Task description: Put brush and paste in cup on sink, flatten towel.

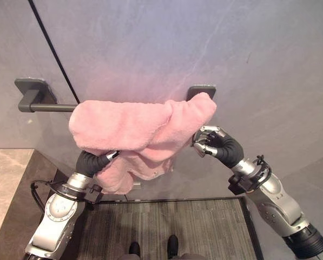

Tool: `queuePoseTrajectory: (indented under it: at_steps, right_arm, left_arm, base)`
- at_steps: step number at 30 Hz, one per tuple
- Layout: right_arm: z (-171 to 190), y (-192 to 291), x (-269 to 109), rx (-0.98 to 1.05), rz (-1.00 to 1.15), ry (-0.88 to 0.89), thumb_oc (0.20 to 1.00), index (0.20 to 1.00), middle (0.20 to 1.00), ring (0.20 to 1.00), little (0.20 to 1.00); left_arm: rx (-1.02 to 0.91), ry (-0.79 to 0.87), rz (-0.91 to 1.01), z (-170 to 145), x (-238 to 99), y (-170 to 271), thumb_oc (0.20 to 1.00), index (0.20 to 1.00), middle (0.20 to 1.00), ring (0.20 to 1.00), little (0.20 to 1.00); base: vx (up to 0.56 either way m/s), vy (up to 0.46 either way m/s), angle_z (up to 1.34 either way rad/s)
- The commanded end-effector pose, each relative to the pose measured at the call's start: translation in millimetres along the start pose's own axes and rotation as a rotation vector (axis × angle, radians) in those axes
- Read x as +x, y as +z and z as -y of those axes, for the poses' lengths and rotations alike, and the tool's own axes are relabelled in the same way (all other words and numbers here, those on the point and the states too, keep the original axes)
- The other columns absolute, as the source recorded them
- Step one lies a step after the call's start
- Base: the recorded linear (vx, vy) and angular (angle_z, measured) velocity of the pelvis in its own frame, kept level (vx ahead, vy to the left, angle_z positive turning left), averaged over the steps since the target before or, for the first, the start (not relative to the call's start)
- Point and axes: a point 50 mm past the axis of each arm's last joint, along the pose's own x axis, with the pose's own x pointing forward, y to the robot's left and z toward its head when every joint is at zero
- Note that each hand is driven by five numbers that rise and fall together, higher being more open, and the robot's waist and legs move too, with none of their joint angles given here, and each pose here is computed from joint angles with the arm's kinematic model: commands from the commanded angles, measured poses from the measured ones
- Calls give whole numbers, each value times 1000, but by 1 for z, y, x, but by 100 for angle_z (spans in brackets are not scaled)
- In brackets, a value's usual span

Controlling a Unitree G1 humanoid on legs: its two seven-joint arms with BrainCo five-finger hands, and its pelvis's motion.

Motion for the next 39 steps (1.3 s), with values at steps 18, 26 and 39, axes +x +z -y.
queuePoseTrajectory:
  at_steps: [18,26,39]
  right_arm:
    - [23,-79,57,22,-261,-235,1000,1000,1000,1000,1000]
    - [9,-58,70,212,-97,-163,1000,1000,1000,1000,1000]
    - [-3,-56,61,258,-39,-175,200,200,200,200,200]
  left_arm:
    - [93,-81,-76,0,19,-22,200,200,200,200,200]
    - [76,-82,-76,3,21,-26,200,200,200,200,200]
    - [67,-47,-133,4,12,-39,200,200,200,200,200]
  base:
    - [-17,4,2]
    - [0,1,0]
    - [16,5,0]
